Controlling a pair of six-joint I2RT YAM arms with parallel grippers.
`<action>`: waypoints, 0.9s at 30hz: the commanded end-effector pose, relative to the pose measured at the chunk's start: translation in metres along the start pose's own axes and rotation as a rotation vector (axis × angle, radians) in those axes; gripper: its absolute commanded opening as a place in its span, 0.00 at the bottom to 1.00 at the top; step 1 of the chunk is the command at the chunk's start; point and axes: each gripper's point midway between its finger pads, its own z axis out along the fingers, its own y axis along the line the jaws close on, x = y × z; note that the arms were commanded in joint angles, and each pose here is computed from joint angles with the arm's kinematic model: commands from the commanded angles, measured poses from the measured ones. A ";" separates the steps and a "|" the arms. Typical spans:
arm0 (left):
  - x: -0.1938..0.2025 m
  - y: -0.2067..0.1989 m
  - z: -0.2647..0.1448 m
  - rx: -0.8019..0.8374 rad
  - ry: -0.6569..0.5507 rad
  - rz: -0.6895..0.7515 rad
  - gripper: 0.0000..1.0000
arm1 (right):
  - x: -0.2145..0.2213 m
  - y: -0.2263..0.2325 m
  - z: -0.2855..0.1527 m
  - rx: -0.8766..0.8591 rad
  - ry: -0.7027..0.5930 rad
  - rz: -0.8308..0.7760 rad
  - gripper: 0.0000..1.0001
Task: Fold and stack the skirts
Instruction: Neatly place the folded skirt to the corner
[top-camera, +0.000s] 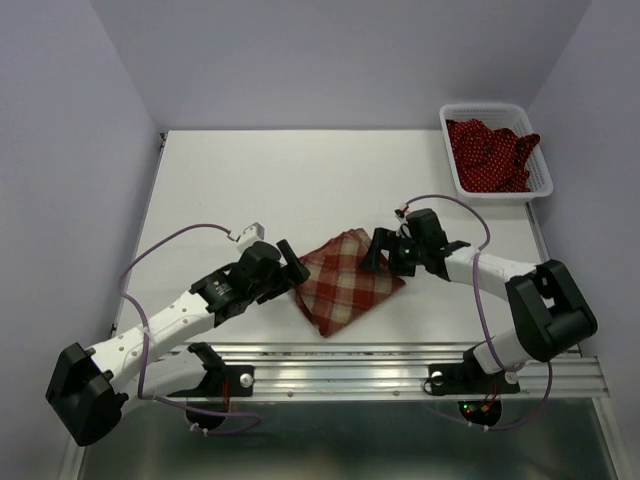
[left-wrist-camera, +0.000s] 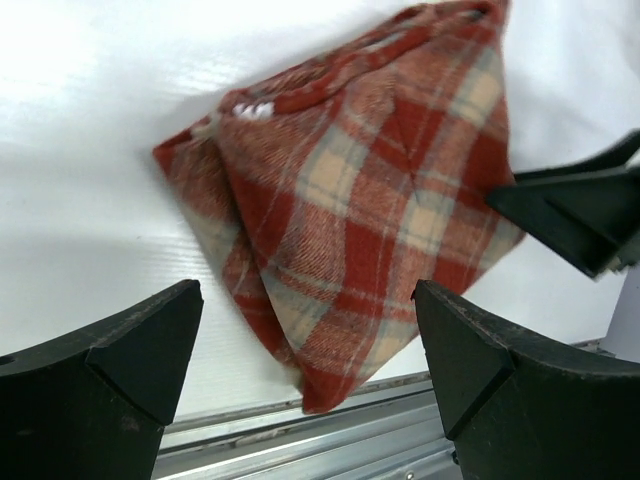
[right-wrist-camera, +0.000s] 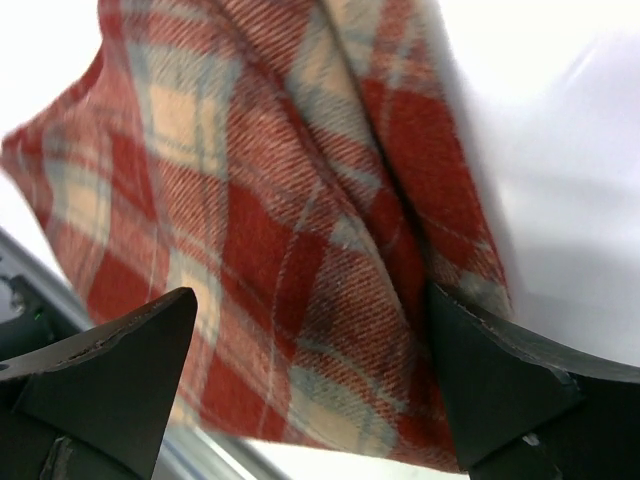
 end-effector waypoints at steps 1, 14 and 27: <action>0.013 0.028 0.004 -0.091 0.020 -0.076 0.99 | 0.015 0.040 -0.009 -0.122 -0.036 0.041 1.00; 0.048 0.059 0.022 -0.148 0.104 -0.131 0.95 | -0.007 0.039 -0.054 0.038 -0.223 -0.021 1.00; 0.069 0.069 0.048 -0.158 0.164 -0.101 0.55 | -0.017 0.038 -0.061 0.070 -0.263 -0.069 1.00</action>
